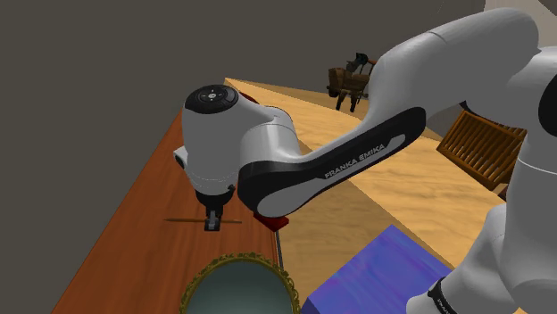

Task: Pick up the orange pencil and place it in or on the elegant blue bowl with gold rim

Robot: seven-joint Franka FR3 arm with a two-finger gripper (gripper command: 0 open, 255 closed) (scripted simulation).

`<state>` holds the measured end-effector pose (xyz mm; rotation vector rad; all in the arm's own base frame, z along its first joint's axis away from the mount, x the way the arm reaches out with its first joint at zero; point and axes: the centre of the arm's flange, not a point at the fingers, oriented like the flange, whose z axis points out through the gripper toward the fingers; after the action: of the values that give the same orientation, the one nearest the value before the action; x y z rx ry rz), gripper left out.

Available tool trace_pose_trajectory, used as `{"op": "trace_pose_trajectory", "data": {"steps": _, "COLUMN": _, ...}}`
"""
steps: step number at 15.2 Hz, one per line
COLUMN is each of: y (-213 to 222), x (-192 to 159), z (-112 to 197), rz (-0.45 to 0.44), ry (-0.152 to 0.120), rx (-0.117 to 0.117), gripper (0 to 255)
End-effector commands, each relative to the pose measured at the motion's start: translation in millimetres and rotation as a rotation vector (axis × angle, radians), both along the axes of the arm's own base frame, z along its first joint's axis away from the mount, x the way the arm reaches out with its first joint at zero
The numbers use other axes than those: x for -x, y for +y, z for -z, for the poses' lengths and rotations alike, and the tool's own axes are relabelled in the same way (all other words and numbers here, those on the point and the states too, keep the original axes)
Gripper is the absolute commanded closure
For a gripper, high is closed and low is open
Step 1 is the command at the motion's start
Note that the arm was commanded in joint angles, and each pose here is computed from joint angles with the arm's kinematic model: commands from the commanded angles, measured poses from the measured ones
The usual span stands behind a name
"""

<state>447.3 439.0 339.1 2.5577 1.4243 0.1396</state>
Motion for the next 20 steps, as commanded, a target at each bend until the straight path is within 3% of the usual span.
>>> {"op": "trace_pose_trajectory", "data": {"steps": 1, "y": 0, "x": 0, "z": 0, "rz": 0.000, "ry": 0.000, "rx": 0.000, "gripper": 255}}
{"op": "trace_pose_trajectory", "data": {"steps": 8, "y": 0, "x": 0, "z": 0, "rz": 0.000, "ry": 0.000, "rx": 0.000, "gripper": 255}}
{"op": "trace_pose_trajectory", "data": {"steps": 20, "y": 0, "x": 0, "z": -63, "rz": 0.000, "ry": 0.000, "rx": 0.000, "gripper": 255}}
